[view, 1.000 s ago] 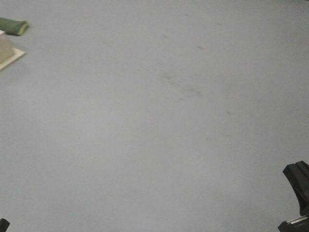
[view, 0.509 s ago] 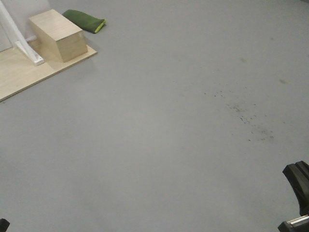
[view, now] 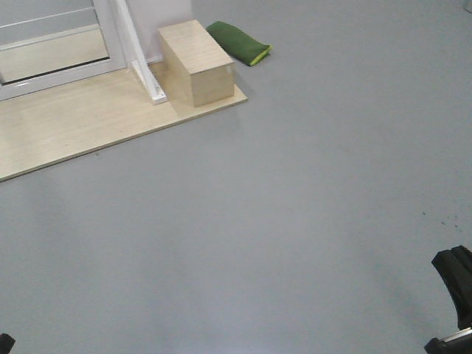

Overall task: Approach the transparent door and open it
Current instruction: 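Drive the base up to the glass sliding door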

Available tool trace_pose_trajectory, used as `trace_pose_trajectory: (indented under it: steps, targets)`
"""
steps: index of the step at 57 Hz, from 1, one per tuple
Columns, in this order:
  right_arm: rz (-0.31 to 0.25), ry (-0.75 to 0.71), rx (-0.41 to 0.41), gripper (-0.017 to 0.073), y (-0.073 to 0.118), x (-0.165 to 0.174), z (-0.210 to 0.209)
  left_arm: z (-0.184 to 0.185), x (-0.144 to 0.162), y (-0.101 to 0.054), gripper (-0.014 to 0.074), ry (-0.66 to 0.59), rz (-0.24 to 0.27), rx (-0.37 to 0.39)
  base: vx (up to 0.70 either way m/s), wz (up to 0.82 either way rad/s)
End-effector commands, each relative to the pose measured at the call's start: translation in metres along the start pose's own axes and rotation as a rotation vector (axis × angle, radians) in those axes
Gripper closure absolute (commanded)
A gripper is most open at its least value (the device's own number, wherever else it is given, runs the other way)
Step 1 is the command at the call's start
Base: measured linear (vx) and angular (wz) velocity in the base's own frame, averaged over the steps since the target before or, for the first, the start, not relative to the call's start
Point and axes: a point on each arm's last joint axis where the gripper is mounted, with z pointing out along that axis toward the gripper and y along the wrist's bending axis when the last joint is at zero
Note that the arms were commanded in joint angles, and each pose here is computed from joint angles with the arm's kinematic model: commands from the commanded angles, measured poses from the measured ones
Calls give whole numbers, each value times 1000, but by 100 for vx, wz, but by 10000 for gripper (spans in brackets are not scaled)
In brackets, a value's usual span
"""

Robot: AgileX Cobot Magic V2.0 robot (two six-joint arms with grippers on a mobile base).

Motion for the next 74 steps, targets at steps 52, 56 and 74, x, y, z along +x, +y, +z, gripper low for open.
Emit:
trace_pose_trajectory:
  steps: [52, 56, 74]
  targets:
    - [-7, -94, 4, 559, 0, -7, -1, -1, -4, 1, 600, -83, -9, -10, 52, 44]
    - [-7, -94, 4, 559, 0, -7, -1, -1, -4, 1, 600, -83, -9, -10, 55, 9]
    - [-7, -94, 4, 559, 0, -7, -1, -1, -4, 1, 600, -83, -9, -10, 53, 15]
